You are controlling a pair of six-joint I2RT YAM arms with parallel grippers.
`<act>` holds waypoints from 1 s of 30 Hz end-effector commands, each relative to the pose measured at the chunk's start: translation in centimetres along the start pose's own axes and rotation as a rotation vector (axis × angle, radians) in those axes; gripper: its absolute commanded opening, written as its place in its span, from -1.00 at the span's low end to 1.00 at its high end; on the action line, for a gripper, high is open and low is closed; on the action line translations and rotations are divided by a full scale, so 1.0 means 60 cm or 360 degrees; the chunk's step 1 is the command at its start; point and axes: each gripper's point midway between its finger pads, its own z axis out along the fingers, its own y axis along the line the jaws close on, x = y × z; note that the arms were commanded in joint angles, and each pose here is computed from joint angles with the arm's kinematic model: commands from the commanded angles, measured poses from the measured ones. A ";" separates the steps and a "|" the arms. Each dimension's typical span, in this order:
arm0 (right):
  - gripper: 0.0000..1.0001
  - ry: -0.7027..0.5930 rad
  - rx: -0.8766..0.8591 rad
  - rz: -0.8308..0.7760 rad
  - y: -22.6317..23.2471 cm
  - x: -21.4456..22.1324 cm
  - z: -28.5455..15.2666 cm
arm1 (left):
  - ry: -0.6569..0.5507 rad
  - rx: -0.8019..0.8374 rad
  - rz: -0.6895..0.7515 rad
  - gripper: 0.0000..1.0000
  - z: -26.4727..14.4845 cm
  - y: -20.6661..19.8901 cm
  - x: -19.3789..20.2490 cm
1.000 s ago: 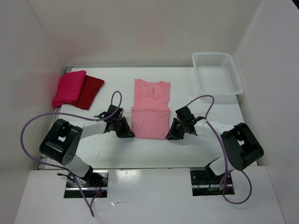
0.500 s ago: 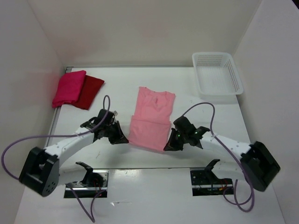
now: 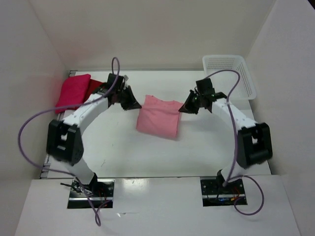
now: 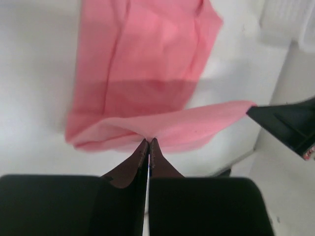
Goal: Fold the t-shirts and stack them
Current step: Fold the long partially folded tshirt into a neat square
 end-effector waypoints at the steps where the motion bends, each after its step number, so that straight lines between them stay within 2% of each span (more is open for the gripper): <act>1: -1.00 -0.0089 0.0043 -0.0125 -0.011 -0.094 0.048 | -0.0177 -0.0052 0.0103 -0.99 0.071 -0.006 -0.117; 3: -1.00 -0.0144 0.0090 -0.0090 -0.033 -0.138 0.070 | -0.0214 -0.0089 0.0120 -0.99 0.105 -0.006 -0.152; 4: -1.00 -0.0124 0.0121 -0.0065 -0.046 -0.153 0.097 | -0.0179 -0.0154 0.0097 -0.99 0.150 0.020 -0.158; 5: -1.00 -0.0143 0.0136 -0.0054 -0.053 -0.168 0.109 | -0.0220 -0.0145 0.0123 -0.99 0.157 0.007 -0.184; 7: -1.00 -0.0155 0.0172 -0.0067 -0.061 -0.191 0.144 | -0.0186 -0.0202 0.0062 -0.99 0.203 0.046 -0.198; 10: -1.00 -0.0177 0.0186 -0.0058 -0.069 -0.220 0.176 | -0.0236 -0.0149 0.0032 -0.99 0.221 0.044 -0.222; 12: -0.85 -0.0208 0.0161 -0.0053 -0.055 -0.239 0.181 | -0.0306 -0.0108 0.0038 -0.93 0.223 0.023 -0.251; 13: -0.72 -0.0220 0.0170 -0.0053 -0.053 -0.244 0.179 | -0.0324 -0.0093 0.0045 -0.78 0.219 0.015 -0.259; 14: -0.36 -0.0220 0.0171 -0.0053 -0.053 -0.244 0.179 | -0.0365 -0.0072 0.0030 -0.64 0.209 0.012 -0.273; 15: -0.22 -0.0236 0.0140 -0.0081 -0.032 -0.245 0.171 | -0.0409 -0.0050 0.0033 -0.49 0.186 0.001 -0.288; 17: -0.02 -0.0303 0.0174 -0.0122 -0.020 -0.248 0.142 | -0.0508 -0.0024 0.0049 -0.17 0.146 -0.017 -0.308; 19: 0.01 -0.0342 0.0150 -0.0168 -0.001 -0.239 0.108 | -0.0512 0.0010 0.0081 -0.09 0.131 -0.025 -0.300; 20: 0.01 -0.0306 0.0160 -0.0162 -0.009 -0.213 0.112 | -0.0458 0.0014 0.0092 0.08 0.130 -0.025 -0.263; 21: -0.01 -0.0286 0.0122 -0.0173 0.003 -0.195 0.111 | -0.0417 0.0020 0.0118 0.16 0.134 -0.024 -0.238; 22: -0.15 -0.0238 0.0094 -0.0165 0.003 -0.164 0.108 | -0.0354 -0.0006 0.0119 0.21 0.143 -0.005 -0.193; 23: -0.48 -0.0209 0.0045 -0.0202 0.018 -0.141 0.112 | -0.0272 0.0023 0.0156 0.21 0.158 -0.013 -0.145; 24: -0.66 -0.0173 0.0024 -0.0197 0.022 -0.122 0.115 | -0.0228 0.0044 0.0161 0.24 0.169 -0.011 -0.115; 25: -0.80 -0.0107 0.0016 -0.0186 0.018 -0.092 0.117 | -0.0148 0.0019 0.0159 0.17 0.182 0.004 -0.079; 26: -0.89 -0.0085 0.0016 -0.0199 0.016 -0.078 0.124 | -0.0103 0.0024 0.0143 0.12 0.187 0.010 -0.054; 27: -0.98 -0.0041 -0.0003 -0.0222 0.022 -0.056 0.130 | -0.0022 -0.0006 0.0105 0.06 0.204 0.047 -0.008; 30: -1.00 0.0019 0.0020 -0.0223 0.012 -0.024 0.142 | 0.0097 -0.0036 0.0026 -0.09 0.210 0.082 0.041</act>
